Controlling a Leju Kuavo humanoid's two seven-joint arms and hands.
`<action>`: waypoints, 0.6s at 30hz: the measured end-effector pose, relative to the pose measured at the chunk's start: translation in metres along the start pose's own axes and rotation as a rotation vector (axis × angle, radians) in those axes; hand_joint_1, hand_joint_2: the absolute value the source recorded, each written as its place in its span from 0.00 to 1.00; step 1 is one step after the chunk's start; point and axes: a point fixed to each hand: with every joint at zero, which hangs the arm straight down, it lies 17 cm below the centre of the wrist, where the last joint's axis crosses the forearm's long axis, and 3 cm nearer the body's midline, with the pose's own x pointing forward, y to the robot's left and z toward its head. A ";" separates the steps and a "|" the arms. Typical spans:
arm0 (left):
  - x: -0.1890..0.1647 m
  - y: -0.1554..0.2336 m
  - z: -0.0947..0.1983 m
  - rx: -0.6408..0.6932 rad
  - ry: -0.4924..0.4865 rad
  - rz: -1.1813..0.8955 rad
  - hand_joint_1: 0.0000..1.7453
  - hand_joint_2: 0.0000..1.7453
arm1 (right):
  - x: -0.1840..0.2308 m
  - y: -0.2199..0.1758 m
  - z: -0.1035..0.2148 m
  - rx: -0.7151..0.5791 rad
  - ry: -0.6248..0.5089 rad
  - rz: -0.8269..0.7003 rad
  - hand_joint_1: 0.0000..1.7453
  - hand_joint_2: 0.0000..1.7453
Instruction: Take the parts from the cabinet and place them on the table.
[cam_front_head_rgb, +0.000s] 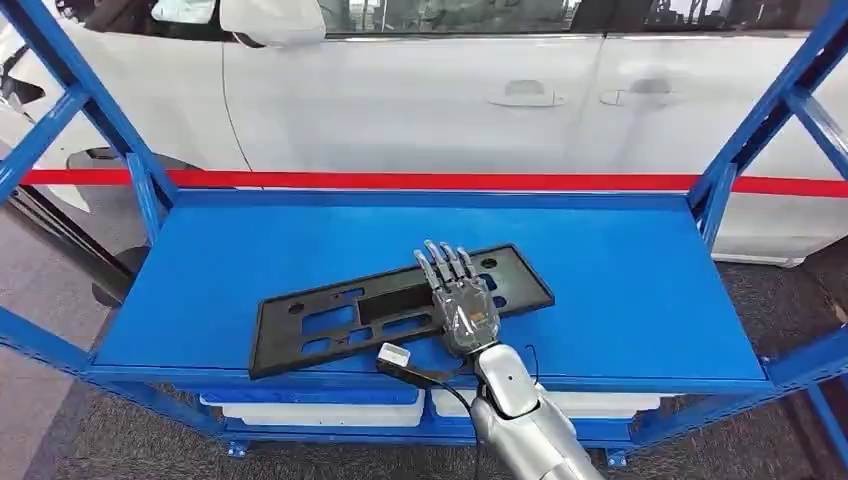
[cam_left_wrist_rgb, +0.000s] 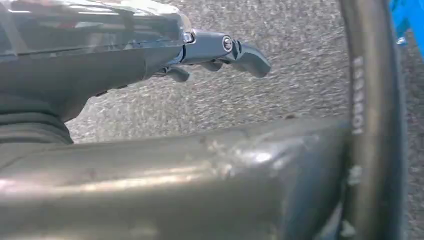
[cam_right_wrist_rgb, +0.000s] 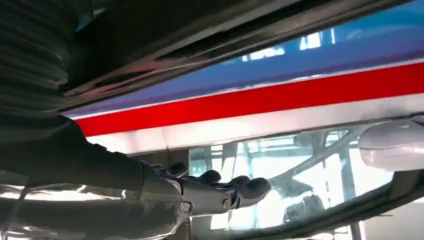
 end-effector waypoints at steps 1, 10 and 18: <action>0.000 0.000 0.000 0.001 0.001 0.000 0.00 0.00 | 0.000 0.001 0.001 0.002 0.000 0.000 0.00 1.00; 0.000 0.000 0.000 -0.002 0.002 -0.012 0.00 0.00 | -0.020 0.010 -0.002 0.035 0.038 0.065 1.00 1.00; -0.002 0.002 0.000 0.004 0.005 0.008 0.00 0.00 | -0.044 0.015 -0.018 0.073 0.065 0.066 1.00 1.00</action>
